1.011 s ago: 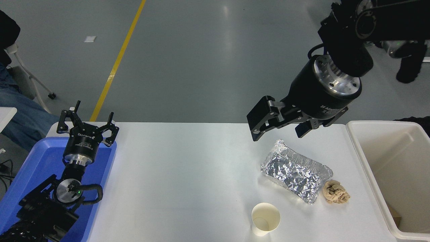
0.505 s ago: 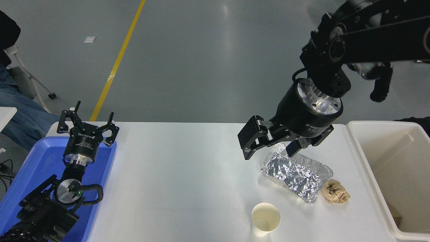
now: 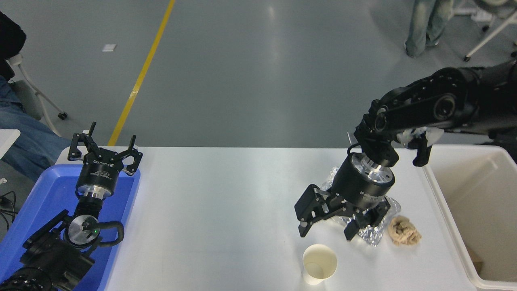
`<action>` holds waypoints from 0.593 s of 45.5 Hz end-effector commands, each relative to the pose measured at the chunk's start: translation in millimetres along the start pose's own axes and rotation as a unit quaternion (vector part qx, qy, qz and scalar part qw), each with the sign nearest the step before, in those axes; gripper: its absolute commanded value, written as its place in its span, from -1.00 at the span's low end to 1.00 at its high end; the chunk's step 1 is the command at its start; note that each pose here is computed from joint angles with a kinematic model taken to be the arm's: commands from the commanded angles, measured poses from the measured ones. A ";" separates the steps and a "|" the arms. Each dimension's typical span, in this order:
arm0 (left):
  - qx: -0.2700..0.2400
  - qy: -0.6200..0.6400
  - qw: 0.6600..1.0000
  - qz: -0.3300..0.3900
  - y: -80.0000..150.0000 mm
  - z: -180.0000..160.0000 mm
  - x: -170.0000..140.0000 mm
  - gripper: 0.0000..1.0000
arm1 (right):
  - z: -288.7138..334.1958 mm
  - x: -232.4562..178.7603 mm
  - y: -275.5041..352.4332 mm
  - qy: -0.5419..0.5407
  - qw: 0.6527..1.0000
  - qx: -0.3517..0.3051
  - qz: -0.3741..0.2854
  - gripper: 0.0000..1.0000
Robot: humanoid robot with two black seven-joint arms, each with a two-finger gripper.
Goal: Pick up paper cup place in dustbin
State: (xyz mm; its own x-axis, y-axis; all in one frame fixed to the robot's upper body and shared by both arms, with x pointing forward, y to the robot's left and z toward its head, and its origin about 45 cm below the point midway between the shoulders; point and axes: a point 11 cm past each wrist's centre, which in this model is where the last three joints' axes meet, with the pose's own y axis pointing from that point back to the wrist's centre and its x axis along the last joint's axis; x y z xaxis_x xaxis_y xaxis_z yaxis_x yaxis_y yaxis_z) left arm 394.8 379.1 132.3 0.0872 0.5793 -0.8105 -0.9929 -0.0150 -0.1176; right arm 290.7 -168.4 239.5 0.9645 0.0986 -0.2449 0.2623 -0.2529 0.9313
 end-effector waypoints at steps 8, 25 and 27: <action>0.000 -0.001 1.000 0.000 0.1 0.3 0.3 1.00 | 53.8 19.0 -77.8 0.019 0.999 -0.001 0.045 1.00; 0.000 -0.001 1.000 0.000 0.1 0.3 0.3 1.00 | 92.2 21.4 -110.7 0.027 0.998 -0.018 0.056 0.64; 0.000 -0.001 1.000 0.000 0.1 0.3 0.3 1.00 | 93.2 20.9 -111.0 0.025 0.998 -0.017 0.055 0.19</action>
State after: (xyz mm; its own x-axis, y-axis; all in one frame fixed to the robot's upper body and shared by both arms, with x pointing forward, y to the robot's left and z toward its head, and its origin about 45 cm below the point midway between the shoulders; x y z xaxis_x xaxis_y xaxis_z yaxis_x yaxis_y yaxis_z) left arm 394.7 379.4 132.3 0.0869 0.5802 -0.8098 -0.9930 -0.0148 -0.1171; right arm 289.6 -213.4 127.2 0.9824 0.1274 -0.1368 0.1640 -0.2356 0.9579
